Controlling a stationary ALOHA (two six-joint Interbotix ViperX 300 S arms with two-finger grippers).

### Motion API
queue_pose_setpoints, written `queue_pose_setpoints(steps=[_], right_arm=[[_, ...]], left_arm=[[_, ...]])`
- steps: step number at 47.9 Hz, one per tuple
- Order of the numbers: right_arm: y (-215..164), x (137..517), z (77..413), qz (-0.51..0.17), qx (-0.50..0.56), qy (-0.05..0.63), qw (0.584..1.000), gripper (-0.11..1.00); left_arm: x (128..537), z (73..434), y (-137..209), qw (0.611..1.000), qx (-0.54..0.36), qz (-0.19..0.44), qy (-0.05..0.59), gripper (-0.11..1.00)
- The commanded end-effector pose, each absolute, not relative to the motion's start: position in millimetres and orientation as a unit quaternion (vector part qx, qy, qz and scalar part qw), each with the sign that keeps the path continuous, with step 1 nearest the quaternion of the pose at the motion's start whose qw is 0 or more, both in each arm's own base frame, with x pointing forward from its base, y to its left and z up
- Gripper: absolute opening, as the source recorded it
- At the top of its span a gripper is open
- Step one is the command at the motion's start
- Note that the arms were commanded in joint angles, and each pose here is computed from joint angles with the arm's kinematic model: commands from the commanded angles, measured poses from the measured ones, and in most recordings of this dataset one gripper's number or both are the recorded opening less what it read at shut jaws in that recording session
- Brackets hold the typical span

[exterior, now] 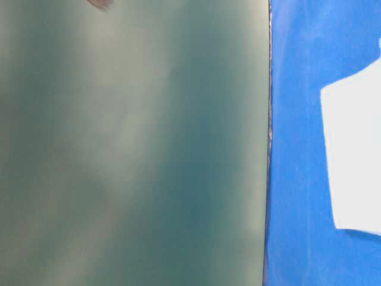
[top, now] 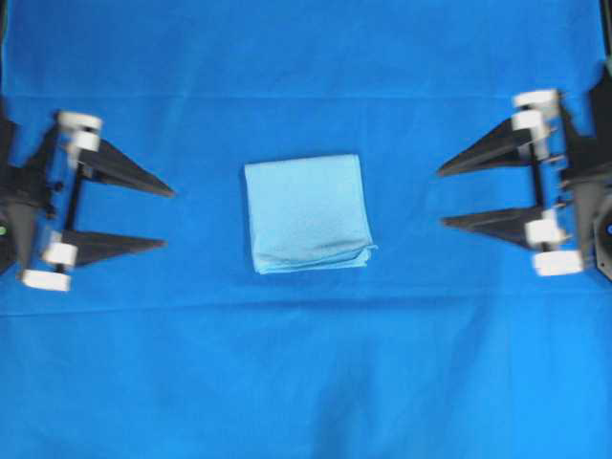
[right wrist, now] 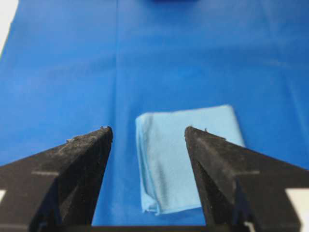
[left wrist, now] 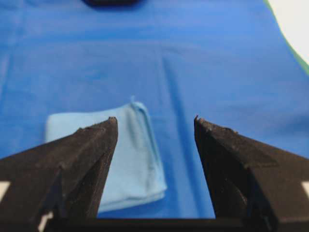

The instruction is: Fold a vertical towel.

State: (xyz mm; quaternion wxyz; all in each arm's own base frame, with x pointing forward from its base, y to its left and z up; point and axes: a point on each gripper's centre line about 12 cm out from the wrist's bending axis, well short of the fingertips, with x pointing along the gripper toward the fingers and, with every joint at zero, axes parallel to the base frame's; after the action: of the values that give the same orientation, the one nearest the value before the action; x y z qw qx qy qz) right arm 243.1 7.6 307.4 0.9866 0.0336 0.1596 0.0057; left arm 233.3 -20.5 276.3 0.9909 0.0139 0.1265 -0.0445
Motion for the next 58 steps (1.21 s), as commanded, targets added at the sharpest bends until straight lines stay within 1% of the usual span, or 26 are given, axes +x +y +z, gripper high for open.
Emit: queue_pose_setpoints(steps=[1, 9, 16, 25, 30, 58], right_arm=[[5.6, 228.5, 315.9, 0.003, 0.029, 0.140, 0.990, 0.64], [-0.7, 196.9, 300.9, -0.010, 0.031, 0.125, 0.992, 0.64], [-8.7, 177.1, 274.6, -0.032, 0.041, 0.122, 0.991, 0.64], [-12.1, 166.8, 241.3, -0.043, 0.055, 0.116, 0.991, 0.64], [-14.2, 165.5, 229.2, -0.051, 0.067, 0.119, 0.989, 0.64], [-15.0, 166.2, 227.0, -0.054, 0.074, 0.122, 0.988, 0.64]], left_arm=[[217.0, 285.0, -15.2, 0.993, 0.017, -0.036, 0.109, 0.61], [185.5, 276.6, -8.0, 0.995, 0.015, -0.023, 0.092, 0.61], [161.6, 260.8, -6.3, 0.997, 0.014, -0.021, 0.075, 0.61], [144.7, 238.9, -5.7, 0.997, 0.013, -0.021, 0.072, 0.61], [141.8, 233.7, -5.6, 0.997, 0.013, -0.021, 0.071, 0.61], [141.9, 230.6, -2.1, 0.997, 0.011, -0.009, 0.077, 0.61]])
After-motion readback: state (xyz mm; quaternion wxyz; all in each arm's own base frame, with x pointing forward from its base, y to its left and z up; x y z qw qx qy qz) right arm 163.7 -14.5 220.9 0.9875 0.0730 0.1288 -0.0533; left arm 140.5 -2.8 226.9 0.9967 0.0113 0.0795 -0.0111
